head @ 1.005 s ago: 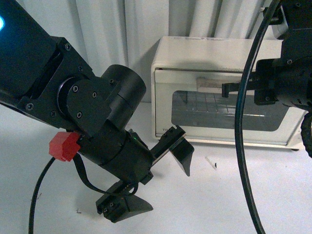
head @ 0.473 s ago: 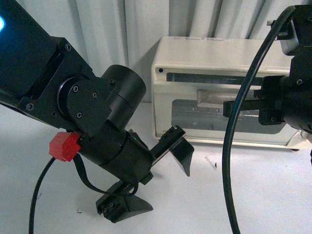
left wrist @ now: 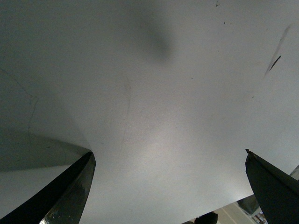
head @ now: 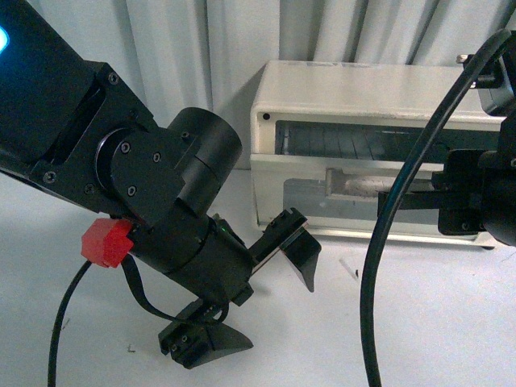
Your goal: Open oven
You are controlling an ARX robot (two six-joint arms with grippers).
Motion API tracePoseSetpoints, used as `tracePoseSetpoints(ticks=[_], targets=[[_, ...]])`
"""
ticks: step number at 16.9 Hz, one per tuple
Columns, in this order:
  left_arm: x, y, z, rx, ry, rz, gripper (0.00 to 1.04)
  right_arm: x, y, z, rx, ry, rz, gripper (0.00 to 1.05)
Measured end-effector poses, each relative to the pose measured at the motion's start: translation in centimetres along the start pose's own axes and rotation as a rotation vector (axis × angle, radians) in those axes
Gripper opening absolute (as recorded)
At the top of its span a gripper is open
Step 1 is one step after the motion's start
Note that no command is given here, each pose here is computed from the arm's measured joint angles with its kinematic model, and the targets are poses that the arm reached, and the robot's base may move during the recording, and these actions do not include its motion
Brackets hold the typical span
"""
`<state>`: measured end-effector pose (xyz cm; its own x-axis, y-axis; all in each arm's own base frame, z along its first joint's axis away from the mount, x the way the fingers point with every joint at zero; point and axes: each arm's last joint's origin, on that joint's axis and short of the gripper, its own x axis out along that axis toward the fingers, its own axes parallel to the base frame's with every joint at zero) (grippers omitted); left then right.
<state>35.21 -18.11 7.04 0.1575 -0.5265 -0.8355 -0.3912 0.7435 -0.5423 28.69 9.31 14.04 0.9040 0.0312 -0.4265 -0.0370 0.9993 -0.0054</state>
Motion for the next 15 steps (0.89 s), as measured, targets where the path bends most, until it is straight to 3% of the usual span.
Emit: tracePoseSetpoints(ticks=[7,11,12,15], targets=[[0.0,0.1,-0.1,-0.001,0.003,0.006,0.98,-2.4,-0.2,-2.7,-0.021,0.064,0.016,0.02],[0.0,0.0,-0.2,-0.001,0.009,0.002,0.98,-6.7,-3.0,-5.3,-0.025,0.106,-0.098,0.02],[0.0,0.0,-0.2,0.0,0.006,0.004,0.98,-7.8,-3.7,-4.7,-0.007,0.063,-0.11,0.06],[0.0,0.0,-0.2,0.001,0.006,0.002,0.98,-12.1,-7.7,-3.1,0.062,-0.072,-0.201,0.35]])
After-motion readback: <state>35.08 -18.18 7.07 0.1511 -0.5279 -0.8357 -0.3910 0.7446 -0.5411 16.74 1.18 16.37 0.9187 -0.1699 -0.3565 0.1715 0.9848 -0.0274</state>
